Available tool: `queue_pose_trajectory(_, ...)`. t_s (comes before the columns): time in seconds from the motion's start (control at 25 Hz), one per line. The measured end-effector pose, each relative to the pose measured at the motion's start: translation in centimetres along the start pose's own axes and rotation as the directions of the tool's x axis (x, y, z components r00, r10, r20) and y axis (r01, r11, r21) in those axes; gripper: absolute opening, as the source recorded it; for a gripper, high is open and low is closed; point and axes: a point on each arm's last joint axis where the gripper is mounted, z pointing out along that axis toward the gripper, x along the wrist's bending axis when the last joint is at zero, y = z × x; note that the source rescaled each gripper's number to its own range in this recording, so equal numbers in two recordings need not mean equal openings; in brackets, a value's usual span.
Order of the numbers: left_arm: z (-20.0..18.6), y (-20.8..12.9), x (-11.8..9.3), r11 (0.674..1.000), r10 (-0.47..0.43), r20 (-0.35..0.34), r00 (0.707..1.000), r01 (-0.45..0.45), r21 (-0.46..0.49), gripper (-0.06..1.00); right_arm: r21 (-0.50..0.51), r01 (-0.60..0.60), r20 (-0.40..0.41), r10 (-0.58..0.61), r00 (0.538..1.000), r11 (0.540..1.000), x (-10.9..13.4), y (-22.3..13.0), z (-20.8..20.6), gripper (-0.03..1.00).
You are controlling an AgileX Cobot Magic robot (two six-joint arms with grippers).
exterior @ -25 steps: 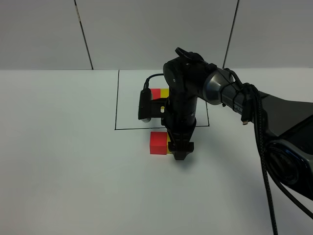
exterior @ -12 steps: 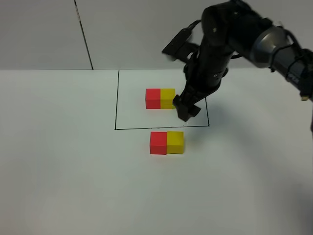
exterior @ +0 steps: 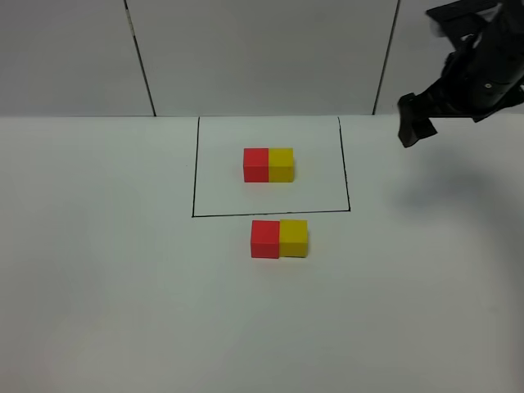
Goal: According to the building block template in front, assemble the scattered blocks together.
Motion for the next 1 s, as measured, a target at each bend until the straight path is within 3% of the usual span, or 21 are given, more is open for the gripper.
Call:
queue_pose_trajectory(0.2,0.0,0.0,0.0,1.000,0.000,0.000,1.000,0.000,0.000,0.75,-0.126,-0.096,0.060,0.105,0.993,0.987,-2.4,-3.5,-4.0,1.00)
queue_pose_trajectory(0.36,0.0,0.0,0.0,1.000,0.000,0.000,1.000,0.000,0.000,0.75,-0.171,-0.145,0.083,0.161,0.983,0.975,-2.7,-7.3,-7.4,1.00)
queue_pose_trajectory(0.68,0.0,0.0,0.0,1.000,0.000,0.000,1.000,0.000,0.000,0.75,-0.258,-0.155,0.106,0.188,0.977,0.954,0.7,-17.5,-13.7,1.00)
queue_pose_trajectory(1.0,0.0,0.0,0.0,1.000,0.000,0.000,1.000,0.000,0.000,0.75,-0.390,-0.139,0.139,0.208,0.968,0.910,4.3,-28.3,-17.4,1.00)
